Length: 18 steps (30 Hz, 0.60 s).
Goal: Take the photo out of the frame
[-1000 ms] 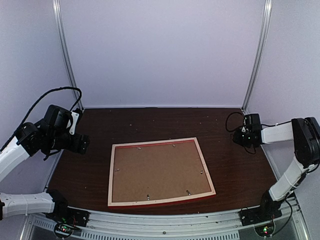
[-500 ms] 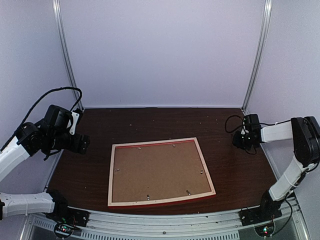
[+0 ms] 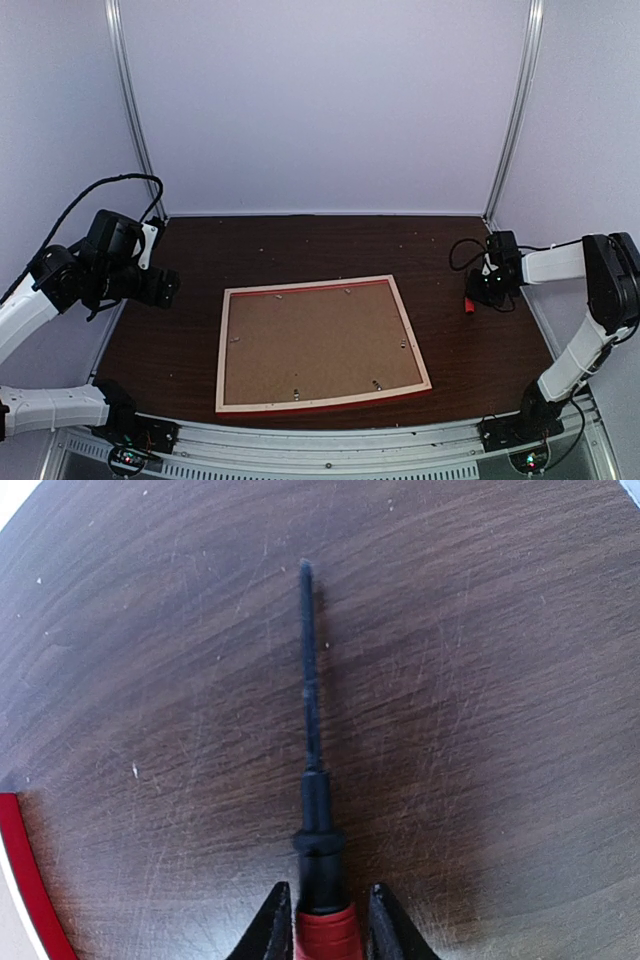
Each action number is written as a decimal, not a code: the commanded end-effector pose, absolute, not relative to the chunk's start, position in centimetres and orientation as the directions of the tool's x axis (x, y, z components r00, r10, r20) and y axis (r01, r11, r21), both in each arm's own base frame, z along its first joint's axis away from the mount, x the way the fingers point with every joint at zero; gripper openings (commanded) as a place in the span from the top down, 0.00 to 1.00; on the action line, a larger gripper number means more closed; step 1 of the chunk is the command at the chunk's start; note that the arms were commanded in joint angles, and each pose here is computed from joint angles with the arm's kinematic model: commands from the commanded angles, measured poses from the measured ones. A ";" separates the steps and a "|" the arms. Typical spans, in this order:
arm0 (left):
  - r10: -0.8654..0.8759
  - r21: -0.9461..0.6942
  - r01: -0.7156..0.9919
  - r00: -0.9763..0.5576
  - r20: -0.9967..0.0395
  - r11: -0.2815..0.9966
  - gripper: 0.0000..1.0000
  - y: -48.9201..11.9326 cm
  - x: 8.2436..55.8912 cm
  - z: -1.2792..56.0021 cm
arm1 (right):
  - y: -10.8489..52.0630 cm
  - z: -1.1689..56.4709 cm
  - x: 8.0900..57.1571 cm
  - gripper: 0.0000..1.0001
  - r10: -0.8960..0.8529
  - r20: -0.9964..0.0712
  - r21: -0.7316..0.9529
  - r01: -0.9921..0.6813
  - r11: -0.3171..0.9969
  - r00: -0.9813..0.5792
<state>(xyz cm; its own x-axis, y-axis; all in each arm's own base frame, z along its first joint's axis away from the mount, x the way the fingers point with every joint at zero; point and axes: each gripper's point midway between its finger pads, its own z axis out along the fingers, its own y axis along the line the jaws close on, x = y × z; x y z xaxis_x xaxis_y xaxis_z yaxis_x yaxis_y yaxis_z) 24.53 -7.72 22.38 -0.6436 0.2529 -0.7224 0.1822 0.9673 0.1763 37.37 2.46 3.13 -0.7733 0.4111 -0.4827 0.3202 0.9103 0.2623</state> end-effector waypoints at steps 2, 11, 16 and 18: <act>0.255 0.175 0.187 -0.627 -0.736 0.967 0.02 -7.8 24.7 22.6 | 2.0 3.1 37.4 0.73 0.390 -0.474 0.225 0.320 0.920 -0.789; 0.260 0.172 0.199 -0.628 -0.733 0.965 0.03 -7.9 24.6 22.5 | 1.7 3.5 37.4 0.74 0.376 -0.480 0.208 0.314 0.926 -0.792; 0.276 0.144 0.253 -0.631 -0.725 0.957 0.04 -9.0 24.6 22.3 | 1.9 4.4 37.4 0.73 0.354 -0.488 0.208 0.287 0.935 -0.798; 0.278 0.117 0.287 -0.624 -0.730 0.951 0.06 -9.8 24.5 22.3 | 1.9 5.0 37.3 0.72 0.342 -0.497 0.200 0.279 0.939 -0.797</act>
<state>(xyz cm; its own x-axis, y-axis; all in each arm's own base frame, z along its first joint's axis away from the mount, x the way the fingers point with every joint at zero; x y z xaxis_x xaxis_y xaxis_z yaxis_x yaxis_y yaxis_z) 24.34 -8.31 22.20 -0.6439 0.2676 -0.7168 0.2191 0.9621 0.1624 36.84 2.35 3.13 -0.8071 0.3669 -0.4626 0.2961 0.9294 0.2205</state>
